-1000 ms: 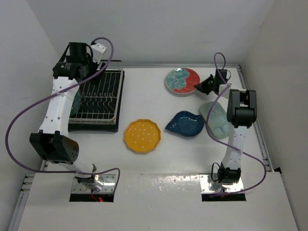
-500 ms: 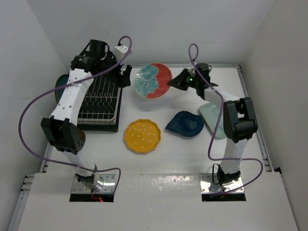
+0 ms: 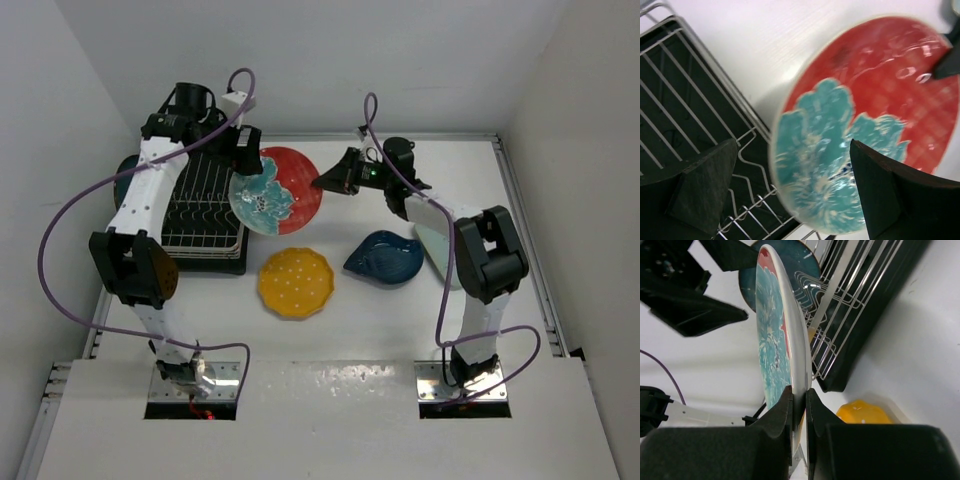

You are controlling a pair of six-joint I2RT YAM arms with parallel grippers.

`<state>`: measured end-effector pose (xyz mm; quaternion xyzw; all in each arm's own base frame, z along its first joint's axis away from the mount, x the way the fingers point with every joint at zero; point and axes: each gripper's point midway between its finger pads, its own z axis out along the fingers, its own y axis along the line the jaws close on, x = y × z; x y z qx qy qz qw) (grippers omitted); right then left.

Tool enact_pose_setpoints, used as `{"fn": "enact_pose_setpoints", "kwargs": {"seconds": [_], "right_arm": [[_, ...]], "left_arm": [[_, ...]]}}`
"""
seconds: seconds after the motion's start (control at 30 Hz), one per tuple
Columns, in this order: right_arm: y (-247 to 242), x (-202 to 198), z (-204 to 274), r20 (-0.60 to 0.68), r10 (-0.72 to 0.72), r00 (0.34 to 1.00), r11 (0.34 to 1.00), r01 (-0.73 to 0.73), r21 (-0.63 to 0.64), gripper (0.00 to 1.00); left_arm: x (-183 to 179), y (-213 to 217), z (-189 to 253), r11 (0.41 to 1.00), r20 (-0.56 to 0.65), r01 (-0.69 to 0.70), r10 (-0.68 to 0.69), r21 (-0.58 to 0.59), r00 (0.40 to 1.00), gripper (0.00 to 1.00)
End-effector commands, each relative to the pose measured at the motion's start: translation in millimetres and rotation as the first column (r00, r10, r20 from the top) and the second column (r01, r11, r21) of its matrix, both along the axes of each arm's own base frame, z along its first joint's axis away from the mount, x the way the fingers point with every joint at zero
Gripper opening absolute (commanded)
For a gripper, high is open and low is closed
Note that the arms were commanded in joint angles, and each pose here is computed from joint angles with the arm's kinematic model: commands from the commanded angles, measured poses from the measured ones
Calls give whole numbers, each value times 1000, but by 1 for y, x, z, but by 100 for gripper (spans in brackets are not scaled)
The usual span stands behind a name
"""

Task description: Load the plates into the dish rack

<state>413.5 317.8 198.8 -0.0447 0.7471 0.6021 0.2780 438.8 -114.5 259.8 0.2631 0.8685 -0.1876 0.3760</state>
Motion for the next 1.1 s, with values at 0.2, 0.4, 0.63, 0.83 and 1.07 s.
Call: {"fn": "enact_pose_setpoints", "kwargs": {"seconds": [0.2,0.4,0.63,0.83,1.07], "right_arm": [[-5,-22,114,335,37,941,988,-86,130,0],[0,-26,127,362,44,931,982,-107,156,0],[-2,-22,125,349,38,936,980,-104,172,0],[2,-19,111,296,15,955,987,-63,151,42],[-11,-6,88,295,-83,952,997,82,13,100]], "left_arm": [[-10,9,35,998,107,39,-35,-43,994,99],[-38,-10,-14,972,-76,153,-168,-180,983,92],[-55,-21,2,901,-81,238,-285,-362,955,2],[-46,4,39,934,-20,146,-161,-327,987,0],[-18,109,122,939,279,-343,335,-18,900,0]]}}
